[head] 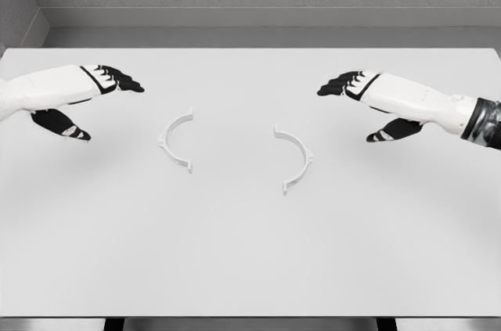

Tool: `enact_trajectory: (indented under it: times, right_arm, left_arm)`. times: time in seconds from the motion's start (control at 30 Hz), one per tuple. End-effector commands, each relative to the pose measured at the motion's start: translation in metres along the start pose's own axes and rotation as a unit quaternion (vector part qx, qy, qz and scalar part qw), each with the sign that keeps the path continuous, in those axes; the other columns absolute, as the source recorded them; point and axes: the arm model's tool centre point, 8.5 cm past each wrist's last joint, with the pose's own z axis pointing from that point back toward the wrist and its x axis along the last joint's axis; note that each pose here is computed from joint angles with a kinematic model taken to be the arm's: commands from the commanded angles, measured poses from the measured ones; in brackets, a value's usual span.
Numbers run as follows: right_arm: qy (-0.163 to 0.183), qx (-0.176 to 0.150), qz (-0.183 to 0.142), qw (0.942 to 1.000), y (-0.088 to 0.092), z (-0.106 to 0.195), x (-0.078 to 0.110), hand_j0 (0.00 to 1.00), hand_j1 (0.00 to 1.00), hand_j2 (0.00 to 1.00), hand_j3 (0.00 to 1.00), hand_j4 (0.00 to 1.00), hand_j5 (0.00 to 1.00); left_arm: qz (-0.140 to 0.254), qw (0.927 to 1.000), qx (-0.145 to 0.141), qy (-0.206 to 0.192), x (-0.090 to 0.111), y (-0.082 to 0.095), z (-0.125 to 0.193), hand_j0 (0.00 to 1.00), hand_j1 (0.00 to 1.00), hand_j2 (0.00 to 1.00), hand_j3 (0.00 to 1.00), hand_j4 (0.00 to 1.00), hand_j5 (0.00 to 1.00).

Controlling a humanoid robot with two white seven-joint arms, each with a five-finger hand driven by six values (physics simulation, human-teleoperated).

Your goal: Assemble PVC drainage pipe clamps

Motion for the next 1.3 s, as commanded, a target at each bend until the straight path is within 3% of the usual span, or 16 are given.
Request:
enact_trajectory:
  times: [0.0,0.07,0.13,0.2,0.27,0.4,0.67,0.8,1.03,1.27]
  right_arm:
    - [-0.011,-0.002,0.001,0.9999,0.003,-0.010,0.006,1.00,1.00,1.00,1.00,1.00,1.00]
    - [-0.022,0.011,-0.008,0.9997,0.013,-0.020,0.011,1.00,1.00,1.00,1.00,1.00,1.00]
    - [-0.026,0.013,-0.011,0.9995,0.015,-0.022,0.013,1.00,1.00,1.00,1.00,1.00,1.00]
    - [-0.033,0.014,-0.015,0.9993,0.019,-0.028,0.017,1.00,1.00,1.00,1.00,1.00,1.00]
    - [-0.037,0.011,-0.018,0.9991,0.021,-0.031,0.019,1.00,1.00,1.00,1.00,1.00,1.00]
    - [-0.065,0.042,-0.035,0.9964,0.042,-0.052,0.033,1.00,1.00,1.00,1.00,1.00,1.00]
    - [-0.066,0.059,-0.038,0.9954,0.060,-0.061,0.038,1.00,1.00,1.00,1.00,1.00,1.00]
    - [-0.063,0.064,-0.033,0.9954,0.062,-0.061,0.037,1.00,1.00,1.00,1.00,1.00,1.00]
    - [-0.061,0.064,-0.030,0.9956,0.060,-0.062,0.036,1.00,1.00,1.00,1.00,1.00,1.00]
    - [-0.065,0.071,-0.028,0.9950,0.070,-0.072,0.042,1.00,1.00,1.00,1.00,1.00,1.00]
  left_arm:
    - [-0.001,0.9999,-0.013,-0.008,0.004,-0.007,-0.012,1.00,1.00,1.00,1.00,1.00,1.00]
    - [-0.019,0.9984,-0.045,-0.029,0.013,-0.010,-0.034,1.00,1.00,1.00,1.00,1.00,1.00]
    - [-0.044,0.9980,-0.039,-0.022,0.010,-0.007,-0.053,1.00,1.00,1.00,1.00,1.00,1.00]
    - [-0.070,0.9973,-0.020,-0.009,0.008,-0.006,-0.055,1.00,1.00,1.00,1.00,1.00,1.00]
    - [-0.084,0.9962,-0.019,-0.005,0.008,-0.007,-0.059,1.00,1.00,1.00,1.00,1.00,1.00]
    - [-0.090,0.9959,-0.011,0.010,0.000,-0.011,-0.063,1.00,1.00,1.00,1.00,1.00,1.00]
    - [-0.103,0.9946,0.000,0.018,-0.003,-0.021,-0.074,1.00,1.00,1.00,1.00,1.00,1.00]
    - [-0.108,0.9940,-0.010,0.010,0.002,-0.028,-0.086,1.00,1.00,1.00,1.00,1.00,1.00]
    - [-0.099,0.9947,-0.020,0.022,-0.007,-0.040,-0.098,1.00,1.00,1.00,1.00,1.00,1.00]
    - [-0.100,0.9943,-0.026,0.024,-0.007,-0.044,-0.103,1.00,1.00,1.00,1.00,1.00,1.00]
